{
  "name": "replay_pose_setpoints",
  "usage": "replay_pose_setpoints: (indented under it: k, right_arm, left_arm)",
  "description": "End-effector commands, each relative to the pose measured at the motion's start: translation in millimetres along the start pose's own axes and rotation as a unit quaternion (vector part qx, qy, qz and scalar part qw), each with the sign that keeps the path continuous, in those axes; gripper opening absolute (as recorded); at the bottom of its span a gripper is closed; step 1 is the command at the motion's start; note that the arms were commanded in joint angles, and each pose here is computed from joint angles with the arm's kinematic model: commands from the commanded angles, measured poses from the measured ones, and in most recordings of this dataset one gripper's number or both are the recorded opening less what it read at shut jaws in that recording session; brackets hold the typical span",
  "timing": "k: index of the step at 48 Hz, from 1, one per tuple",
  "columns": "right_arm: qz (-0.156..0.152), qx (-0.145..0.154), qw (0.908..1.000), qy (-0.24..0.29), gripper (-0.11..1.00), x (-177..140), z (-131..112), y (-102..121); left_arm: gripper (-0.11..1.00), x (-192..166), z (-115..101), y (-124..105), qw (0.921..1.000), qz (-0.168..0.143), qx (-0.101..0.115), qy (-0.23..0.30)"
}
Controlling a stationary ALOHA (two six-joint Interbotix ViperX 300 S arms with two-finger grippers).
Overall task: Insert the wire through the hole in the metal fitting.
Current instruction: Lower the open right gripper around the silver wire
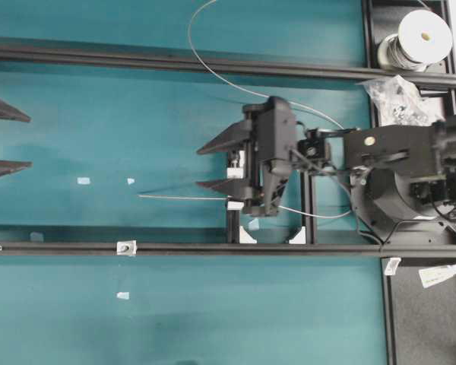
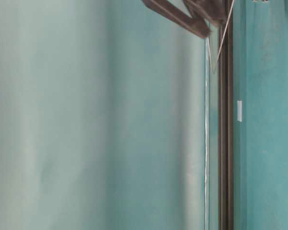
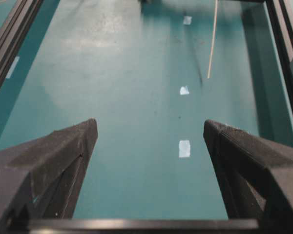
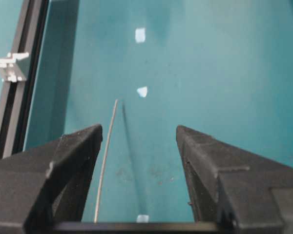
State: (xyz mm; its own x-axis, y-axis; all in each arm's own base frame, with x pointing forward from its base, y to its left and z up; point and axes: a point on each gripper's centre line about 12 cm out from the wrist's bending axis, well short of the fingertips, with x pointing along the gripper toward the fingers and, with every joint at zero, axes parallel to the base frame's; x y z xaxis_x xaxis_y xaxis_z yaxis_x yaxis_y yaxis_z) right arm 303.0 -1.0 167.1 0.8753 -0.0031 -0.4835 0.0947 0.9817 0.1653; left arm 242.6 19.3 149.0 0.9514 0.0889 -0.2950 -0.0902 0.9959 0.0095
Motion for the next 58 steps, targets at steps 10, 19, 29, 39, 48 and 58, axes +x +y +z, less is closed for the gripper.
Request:
replay_pose_setpoints:
  k: [10,19,29,39,48,58]
  right_arm:
    - [0.011,-0.003,0.9999,0.004,0.65,15,4,9]
    - [0.011,0.004,0.9998,0.016,0.65,23,-1,10]
    - [0.006,0.026,0.9991,0.034,0.65,29,-10,8]
    - [0.006,0.025,0.9987,0.043,0.65,36,-15,9]
    - [0.009,0.023,0.9983,0.052,0.65,45,-18,13]
    - [0.009,0.025,0.9977,0.063,0.64,55,-23,14]
  left_arm:
    - [0.83,3,3,-1,1.0,-0.002,0.003,-0.008]
    - [0.83,2,3,-1,1.0,-0.002,0.002,-0.008]
    - [0.83,2,1,-2,1.0,-0.004,0.003,-0.005]
    - [0.83,2,1,-2,1.0,-0.004,0.003,-0.005]
    - [0.83,2,1,-2,1.0,-0.004,0.003,-0.005]
    - [0.83,2,1,-2,1.0,-0.004,0.003,-0.005]
